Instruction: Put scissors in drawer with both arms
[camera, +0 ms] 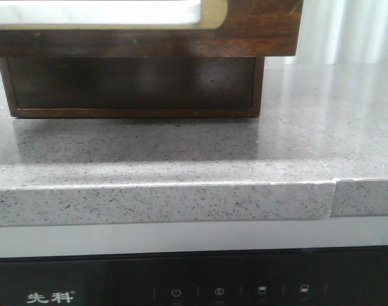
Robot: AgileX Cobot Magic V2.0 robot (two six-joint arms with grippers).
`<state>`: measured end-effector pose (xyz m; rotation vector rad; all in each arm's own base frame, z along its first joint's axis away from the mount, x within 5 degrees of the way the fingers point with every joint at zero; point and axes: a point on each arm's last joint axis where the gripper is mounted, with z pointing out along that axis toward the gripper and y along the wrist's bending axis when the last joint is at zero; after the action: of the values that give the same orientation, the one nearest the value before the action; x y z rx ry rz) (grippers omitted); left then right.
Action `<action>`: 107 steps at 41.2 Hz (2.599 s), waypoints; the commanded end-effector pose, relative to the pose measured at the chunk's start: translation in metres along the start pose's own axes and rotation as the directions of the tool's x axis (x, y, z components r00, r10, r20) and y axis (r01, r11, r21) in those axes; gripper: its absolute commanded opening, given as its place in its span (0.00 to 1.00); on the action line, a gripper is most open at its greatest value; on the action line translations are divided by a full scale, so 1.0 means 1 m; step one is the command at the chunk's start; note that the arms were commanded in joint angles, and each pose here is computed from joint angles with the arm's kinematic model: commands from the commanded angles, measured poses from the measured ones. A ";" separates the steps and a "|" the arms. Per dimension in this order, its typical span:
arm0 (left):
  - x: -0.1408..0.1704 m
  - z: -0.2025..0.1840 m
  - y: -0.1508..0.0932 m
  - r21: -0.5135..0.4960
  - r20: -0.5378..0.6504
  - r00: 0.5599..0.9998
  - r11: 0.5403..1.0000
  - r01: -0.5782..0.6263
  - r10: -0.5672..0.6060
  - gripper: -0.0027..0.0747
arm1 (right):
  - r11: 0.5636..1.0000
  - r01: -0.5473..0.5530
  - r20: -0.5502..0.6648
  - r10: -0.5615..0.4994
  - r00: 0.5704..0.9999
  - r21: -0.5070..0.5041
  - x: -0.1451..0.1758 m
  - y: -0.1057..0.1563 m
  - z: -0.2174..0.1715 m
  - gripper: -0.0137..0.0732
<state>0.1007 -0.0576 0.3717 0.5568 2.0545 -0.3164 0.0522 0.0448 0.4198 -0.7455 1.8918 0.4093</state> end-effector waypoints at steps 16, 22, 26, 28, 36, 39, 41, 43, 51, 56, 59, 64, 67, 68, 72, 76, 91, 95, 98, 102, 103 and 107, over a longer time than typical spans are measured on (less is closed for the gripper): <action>-0.015 -0.008 0.001 -0.012 0.115 0.993 1.000 0.022 -0.021 0.17 | 1.000 -0.001 0.094 0.000 0.996 0.014 -0.012 -0.001 -0.004 0.28; -0.015 -0.008 0.001 -0.012 0.115 0.993 1.000 0.022 -0.021 0.05 | 1.000 -0.001 0.096 0.000 0.995 0.014 -0.012 -0.001 -0.004 0.06; -0.015 -0.008 0.001 -0.012 0.115 0.993 1.000 0.022 -0.021 0.01 | 1.000 -0.001 0.103 0.000 0.995 0.015 -0.012 -0.001 -0.004 0.03; -0.015 -0.008 0.001 -0.012 0.115 0.993 1.000 0.022 -0.021 0.01 | 1.000 -0.001 0.108 0.000 0.994 0.016 -0.013 -0.001 -0.004 0.02; -0.015 -0.008 0.001 -0.012 0.115 0.993 1.000 0.022 -0.021 0.01 | 1.000 -0.002 0.128 -0.001 0.992 0.018 -0.015 -0.002 -0.004 0.02; -0.015 -0.008 0.001 -0.012 0.115 0.993 1.000 0.022 -0.021 0.01 | 1.000 -0.002 0.128 -0.001 0.992 0.018 -0.015 -0.002 -0.004 0.02; -0.015 -0.008 0.001 -0.012 0.115 0.993 1.000 0.022 -0.021 0.01 | 1.000 -0.002 0.128 -0.001 0.992 0.018 -0.015 -0.002 -0.004 0.02; -0.015 -0.008 0.001 -0.012 0.115 0.993 1.000 0.022 -0.021 0.01 | 1.000 -0.002 0.128 -0.001 0.992 0.018 -0.015 -0.002 -0.004 0.02; -0.015 -0.008 0.002 -0.014 0.116 0.993 1.000 0.023 -0.021 0.01 | 1.000 -0.002 0.128 -0.001 0.992 0.018 -0.015 -0.002 -0.004 0.02; -0.013 -0.011 0.005 -0.038 0.125 0.992 0.999 0.040 -0.035 0.01 | 1.000 -0.002 0.128 -0.001 0.992 0.018 -0.015 -0.002 -0.004 0.02; -0.007 -0.014 0.009 -0.072 0.140 0.989 0.996 0.058 -0.047 0.01 | 1.000 -0.002 0.128 -0.001 0.992 0.018 -0.015 -0.002 -0.004 0.02; 0.011 -0.019 0.015 -0.147 0.251 0.966 0.984 0.097 -0.057 0.01 | 1.000 -0.002 0.128 -0.001 0.992 0.018 -0.015 -0.002 -0.004 0.02; 0.027 -0.020 0.019 -0.198 0.333 0.942 0.974 0.108 -0.037 0.01 | 1.000 -0.002 0.128 -0.001 0.992 0.018 -0.015 -0.002 -0.004 0.02; 0.033 -0.018 0.020 -0.213 0.358 0.933 0.970 0.118 -0.035 0.01 | 1.000 -0.002 0.128 -0.001 0.992 0.018 -0.015 -0.002 -0.004 0.02; 0.062 -0.017 0.021 -0.262 0.435 0.900 0.954 0.144 -0.017 0.01 | 1.000 -0.002 0.128 -0.001 0.992 0.018 -0.015 -0.002 -0.004 0.02; 0.093 -0.012 0.021 -0.315 0.476 0.879 0.933 0.176 -0.005 0.01 | 1.000 -0.002 0.128 -0.001 0.992 0.018 -0.015 -0.002 -0.004 0.02; 0.166 0.020 0.025 -0.415 0.570 0.820 0.876 0.246 0.039 0.01 | 1.000 -0.002 0.128 -0.001 0.992 0.018 -0.015 -0.002 -0.004 0.02; 0.173 0.024 0.026 -0.428 0.586 0.809 0.867 0.255 0.052 0.01 | 1.000 -0.002 0.128 -0.001 0.992 0.018 -0.015 -0.002 -0.004 0.02; 0.176 0.026 0.027 -0.432 0.596 0.801 0.864 0.258 0.059 0.01 | 1.000 -0.002 0.127 -0.001 0.992 0.018 -0.015 -0.002 -0.004 0.02; 0.176 0.026 0.027 -0.432 0.593 0.803 0.864 0.258 0.057 0.01 | 1.000 -0.002 0.125 -0.001 0.992 0.018 -0.014 -0.002 -0.004 0.02; 0.176 0.026 0.027 -0.432 0.595 0.802 0.864 0.258 0.058 0.01 | 1.000 -0.002 0.125 -0.001 0.992 0.018 -0.014 -0.002 -0.004 0.02; 0.175 0.026 0.027 -0.422 0.608 0.793 0.865 0.272 0.048 0.01 | 1.000 -0.002 0.125 -0.001 0.992 0.018 -0.014 -0.002 -0.004 0.02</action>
<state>0.0564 -0.0003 0.2066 0.0151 1.5447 0.0066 0.0532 0.0454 0.4225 -0.7325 1.8621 0.4156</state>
